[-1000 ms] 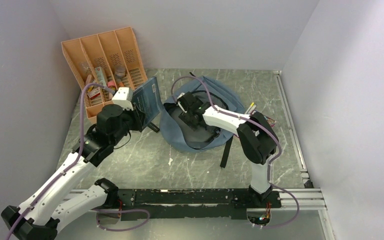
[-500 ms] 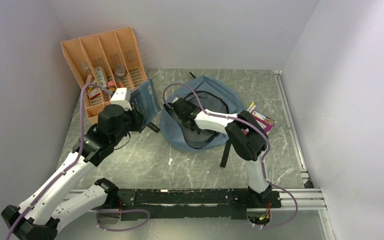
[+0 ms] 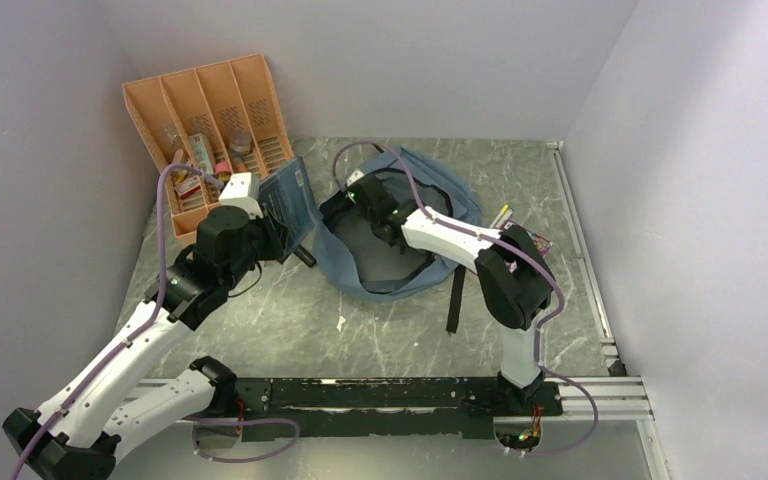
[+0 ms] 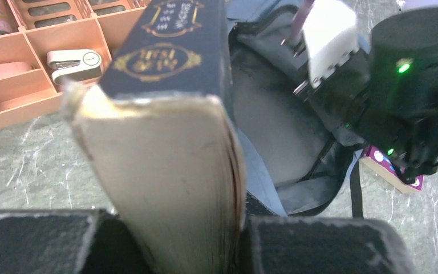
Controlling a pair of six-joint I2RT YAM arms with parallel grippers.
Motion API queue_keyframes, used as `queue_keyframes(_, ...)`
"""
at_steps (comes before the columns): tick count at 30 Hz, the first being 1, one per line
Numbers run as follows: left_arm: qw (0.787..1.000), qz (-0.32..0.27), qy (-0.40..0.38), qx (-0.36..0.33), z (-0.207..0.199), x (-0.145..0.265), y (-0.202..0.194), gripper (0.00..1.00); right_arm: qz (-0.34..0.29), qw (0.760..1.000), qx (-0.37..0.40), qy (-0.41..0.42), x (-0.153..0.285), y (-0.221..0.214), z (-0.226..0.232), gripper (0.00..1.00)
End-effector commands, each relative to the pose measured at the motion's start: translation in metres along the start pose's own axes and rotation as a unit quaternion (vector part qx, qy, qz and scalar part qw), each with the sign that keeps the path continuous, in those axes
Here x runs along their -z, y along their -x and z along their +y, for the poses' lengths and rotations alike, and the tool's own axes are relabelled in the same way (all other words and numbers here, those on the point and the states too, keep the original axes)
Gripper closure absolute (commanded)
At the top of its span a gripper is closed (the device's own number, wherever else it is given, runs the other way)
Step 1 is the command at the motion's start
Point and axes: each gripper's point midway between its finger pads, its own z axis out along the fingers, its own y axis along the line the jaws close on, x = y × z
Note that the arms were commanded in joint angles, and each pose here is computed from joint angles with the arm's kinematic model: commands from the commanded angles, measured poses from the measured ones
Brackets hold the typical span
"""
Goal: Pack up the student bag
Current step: Place the book in the student bag.
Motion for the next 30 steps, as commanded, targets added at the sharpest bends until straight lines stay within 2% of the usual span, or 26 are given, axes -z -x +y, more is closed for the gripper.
queue_keyframes(1,0.996,-0.077,-0.032,0.038,-0.019,0.009,0.049,0.95,-0.066,0.994,-0.085,0.021,0.02,0.046,-0.03,1.0)
queue_keyframes(6,0.995,-0.068,-0.047,0.058,-0.026,0.01,0.047,0.95,-0.073,0.988,-0.128,0.053,0.021,0.057,-0.039,1.0)
queue_keyframes(13,0.977,-0.007,-0.16,0.142,-0.075,0.004,0.026,0.95,-0.055,0.983,-0.169,0.053,0.018,0.062,-0.053,1.0)
queue_keyframes(15,0.97,0.011,-0.173,0.169,-0.081,-0.001,0.018,0.95,-0.049,0.98,-0.183,0.055,0.017,0.06,-0.056,1.0)
queue_keyframes(19,0.96,0.04,-0.175,0.216,-0.087,-0.004,0.009,0.95,-0.048,0.976,-0.205,0.056,0.018,0.058,-0.061,1.0)
queue_keyframes(25,0.949,0.05,-0.148,0.272,-0.083,-0.013,0.002,0.95,-0.055,0.971,-0.225,0.056,0.021,0.06,-0.063,1.0)
queue_keyframes(30,0.926,0.071,-0.178,0.326,-0.099,-0.027,-0.006,0.95,-0.061,0.967,-0.24,0.063,0.024,0.061,-0.06,1.0)
